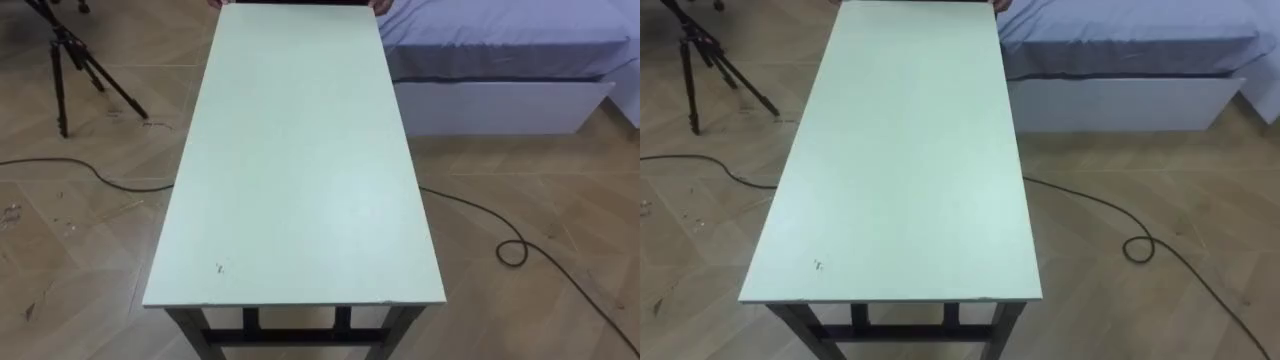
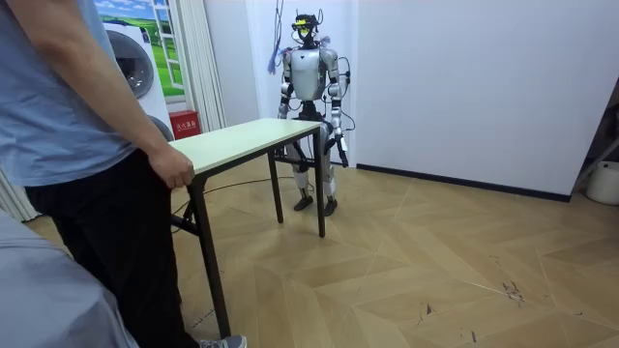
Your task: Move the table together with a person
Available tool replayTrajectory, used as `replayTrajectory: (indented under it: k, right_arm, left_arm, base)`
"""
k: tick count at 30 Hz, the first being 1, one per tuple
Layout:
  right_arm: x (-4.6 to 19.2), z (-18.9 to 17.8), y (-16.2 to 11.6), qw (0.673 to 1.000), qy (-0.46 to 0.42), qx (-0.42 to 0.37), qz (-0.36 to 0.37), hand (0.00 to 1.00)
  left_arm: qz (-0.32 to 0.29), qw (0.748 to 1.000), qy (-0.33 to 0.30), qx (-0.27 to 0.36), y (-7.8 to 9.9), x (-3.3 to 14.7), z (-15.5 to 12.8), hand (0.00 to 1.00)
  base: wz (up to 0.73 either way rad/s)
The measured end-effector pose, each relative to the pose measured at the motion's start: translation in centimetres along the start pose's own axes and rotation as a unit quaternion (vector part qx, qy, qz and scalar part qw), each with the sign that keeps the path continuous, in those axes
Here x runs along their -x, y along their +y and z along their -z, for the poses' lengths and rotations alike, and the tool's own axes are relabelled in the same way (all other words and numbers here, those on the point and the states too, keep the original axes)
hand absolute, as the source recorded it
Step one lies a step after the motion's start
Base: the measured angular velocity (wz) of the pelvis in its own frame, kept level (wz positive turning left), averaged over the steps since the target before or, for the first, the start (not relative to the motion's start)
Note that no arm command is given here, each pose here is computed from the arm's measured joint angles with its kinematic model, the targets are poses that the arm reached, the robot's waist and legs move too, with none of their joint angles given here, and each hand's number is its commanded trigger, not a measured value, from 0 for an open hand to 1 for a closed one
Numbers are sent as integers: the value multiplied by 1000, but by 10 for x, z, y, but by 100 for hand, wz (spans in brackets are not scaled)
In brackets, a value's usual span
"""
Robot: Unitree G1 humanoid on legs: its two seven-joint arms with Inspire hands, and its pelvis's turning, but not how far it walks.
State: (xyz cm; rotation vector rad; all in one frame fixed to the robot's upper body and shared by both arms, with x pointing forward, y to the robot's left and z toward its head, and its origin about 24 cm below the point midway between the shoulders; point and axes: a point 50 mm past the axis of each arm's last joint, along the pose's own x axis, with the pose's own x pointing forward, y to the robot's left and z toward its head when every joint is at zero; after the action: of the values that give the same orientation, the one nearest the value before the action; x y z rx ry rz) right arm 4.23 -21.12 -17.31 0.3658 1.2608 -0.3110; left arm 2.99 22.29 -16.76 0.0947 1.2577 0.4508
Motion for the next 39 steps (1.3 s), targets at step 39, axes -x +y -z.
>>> replayTrajectory:
  k: [39]
  right_arm:
    - [19,-42,34,955,-136,-140,-221,0]
  left_arm:
    - [213,938,-57,269,-28,14,-38,0]
  base:
    - [4]
